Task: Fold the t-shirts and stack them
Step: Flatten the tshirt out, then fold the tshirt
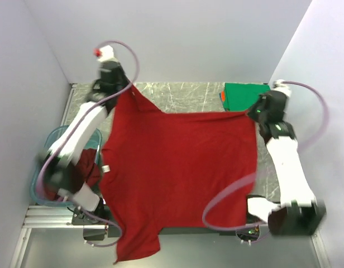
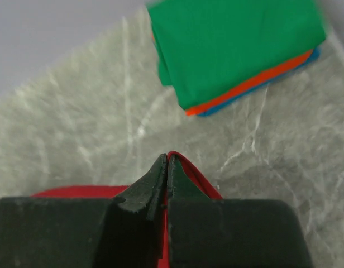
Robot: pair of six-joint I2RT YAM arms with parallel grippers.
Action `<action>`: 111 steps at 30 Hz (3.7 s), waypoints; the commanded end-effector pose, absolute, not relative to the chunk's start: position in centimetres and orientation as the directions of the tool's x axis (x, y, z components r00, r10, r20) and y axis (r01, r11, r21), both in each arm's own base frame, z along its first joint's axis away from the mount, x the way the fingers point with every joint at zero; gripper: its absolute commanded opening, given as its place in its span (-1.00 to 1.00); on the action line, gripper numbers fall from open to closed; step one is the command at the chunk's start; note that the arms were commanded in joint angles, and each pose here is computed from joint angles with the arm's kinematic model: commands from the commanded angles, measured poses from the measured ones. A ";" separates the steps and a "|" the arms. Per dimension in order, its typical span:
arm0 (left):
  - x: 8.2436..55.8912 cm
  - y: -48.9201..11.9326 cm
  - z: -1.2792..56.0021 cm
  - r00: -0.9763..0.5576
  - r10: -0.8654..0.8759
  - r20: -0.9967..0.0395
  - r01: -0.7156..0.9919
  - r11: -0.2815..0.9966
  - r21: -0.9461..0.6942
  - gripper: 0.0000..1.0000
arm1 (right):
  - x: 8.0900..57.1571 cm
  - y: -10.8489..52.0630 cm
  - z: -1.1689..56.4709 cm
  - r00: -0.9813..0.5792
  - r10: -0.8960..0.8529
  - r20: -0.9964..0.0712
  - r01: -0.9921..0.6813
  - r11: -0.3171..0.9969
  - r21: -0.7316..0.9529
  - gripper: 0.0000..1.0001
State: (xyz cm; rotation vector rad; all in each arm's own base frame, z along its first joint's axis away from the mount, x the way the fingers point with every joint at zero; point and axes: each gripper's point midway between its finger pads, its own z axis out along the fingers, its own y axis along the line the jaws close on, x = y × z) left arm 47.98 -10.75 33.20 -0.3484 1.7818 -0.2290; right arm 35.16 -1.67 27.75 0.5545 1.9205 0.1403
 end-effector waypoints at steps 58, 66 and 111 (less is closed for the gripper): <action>33.6 -8.9 18.0 -0.367 -0.690 -0.624 -0.584 0.693 -0.423 -0.99 | 44.9 -3.7 16.8 -0.565 0.411 -0.715 0.403 0.894 0.196 -1.00; 29.1 -10.2 17.7 -0.413 -0.675 -0.611 -0.582 0.712 -0.393 -0.99 | 45.0 -4.0 17.4 -0.565 0.388 -0.728 0.387 0.904 0.182 -1.00; 21.4 -12.2 12.3 -0.550 -0.669 -0.499 -0.525 0.742 -0.417 -0.99 | 33.3 -7.4 9.4 -0.638 0.496 -0.589 0.645 0.762 -0.057 -0.71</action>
